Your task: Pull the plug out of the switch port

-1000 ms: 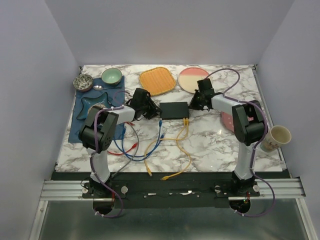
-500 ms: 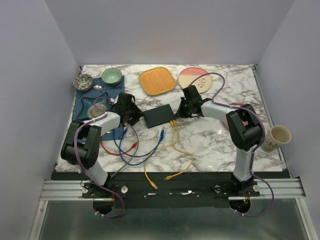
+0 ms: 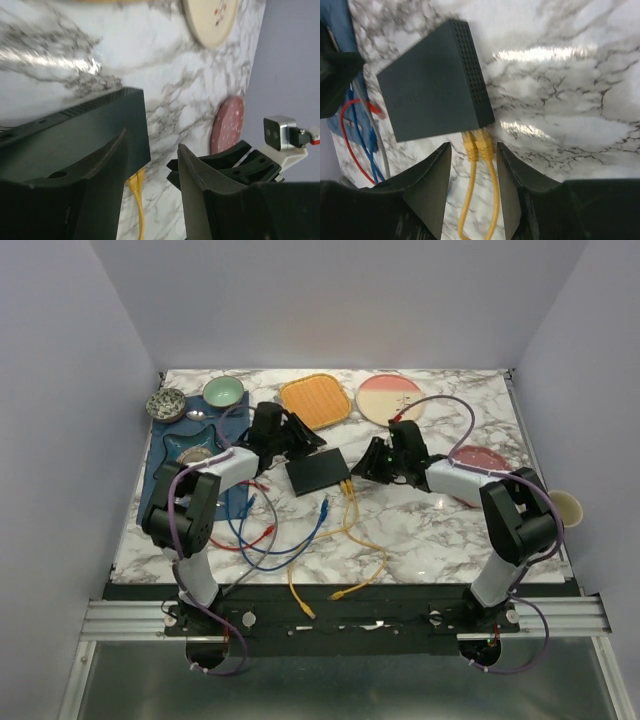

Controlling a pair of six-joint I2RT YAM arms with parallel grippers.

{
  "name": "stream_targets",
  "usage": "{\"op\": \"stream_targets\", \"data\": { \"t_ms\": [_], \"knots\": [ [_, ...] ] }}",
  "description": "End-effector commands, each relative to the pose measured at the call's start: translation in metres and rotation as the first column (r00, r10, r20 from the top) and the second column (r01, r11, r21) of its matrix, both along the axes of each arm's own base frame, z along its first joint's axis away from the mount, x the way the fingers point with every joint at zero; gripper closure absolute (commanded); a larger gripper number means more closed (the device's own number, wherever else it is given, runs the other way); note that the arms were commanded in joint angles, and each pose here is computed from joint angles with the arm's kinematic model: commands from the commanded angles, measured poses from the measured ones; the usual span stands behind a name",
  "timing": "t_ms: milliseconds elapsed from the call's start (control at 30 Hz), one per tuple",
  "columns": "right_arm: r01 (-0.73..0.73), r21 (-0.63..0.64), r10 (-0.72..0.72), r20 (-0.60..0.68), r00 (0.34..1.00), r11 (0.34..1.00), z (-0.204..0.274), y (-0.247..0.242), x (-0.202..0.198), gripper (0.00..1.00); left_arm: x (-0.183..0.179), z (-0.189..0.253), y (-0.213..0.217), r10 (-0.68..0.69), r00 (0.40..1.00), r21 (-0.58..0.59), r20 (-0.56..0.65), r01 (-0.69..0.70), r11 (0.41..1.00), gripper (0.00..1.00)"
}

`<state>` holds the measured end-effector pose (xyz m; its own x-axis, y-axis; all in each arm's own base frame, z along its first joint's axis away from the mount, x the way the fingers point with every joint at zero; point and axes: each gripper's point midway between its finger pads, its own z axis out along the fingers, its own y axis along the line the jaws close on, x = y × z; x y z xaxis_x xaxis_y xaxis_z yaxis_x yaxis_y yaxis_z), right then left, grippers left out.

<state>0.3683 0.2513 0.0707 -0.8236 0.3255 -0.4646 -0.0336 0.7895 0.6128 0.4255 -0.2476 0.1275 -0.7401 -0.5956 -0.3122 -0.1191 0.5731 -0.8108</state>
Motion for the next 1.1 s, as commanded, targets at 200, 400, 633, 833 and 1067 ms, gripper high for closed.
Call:
{"op": "stream_targets", "data": {
  "t_ms": [200,400,633,833,1067],
  "knots": [
    [-0.061,0.273,0.080,-0.059,0.995,0.960,-0.019,0.008,-0.016,0.50,-0.046,-0.054,-0.053,-0.235,0.961,-0.146,-0.147,0.214,0.966,0.53],
    [-0.061,0.352,0.102,-0.097,0.990,0.934,-0.027,0.013,-0.012,0.51,-0.047,-0.083,-0.041,-0.188,0.952,-0.105,-0.240,0.167,0.980,0.53],
    [-0.090,0.381,0.138,-0.102,0.985,0.920,-0.036,0.017,-0.014,0.53,-0.045,-0.090,-0.033,-0.163,0.951,-0.105,-0.263,0.139,0.985,0.53],
    [-0.091,0.367,0.139,-0.107,0.984,0.926,-0.040,0.017,-0.011,0.56,-0.043,-0.090,-0.033,-0.162,0.950,-0.110,-0.266,0.137,0.984,0.53],
    [-0.075,0.355,0.126,-0.123,0.984,0.932,-0.045,0.016,-0.008,0.59,-0.045,-0.093,-0.033,-0.163,0.949,-0.112,-0.272,0.137,0.984,0.53]
  ]
}}
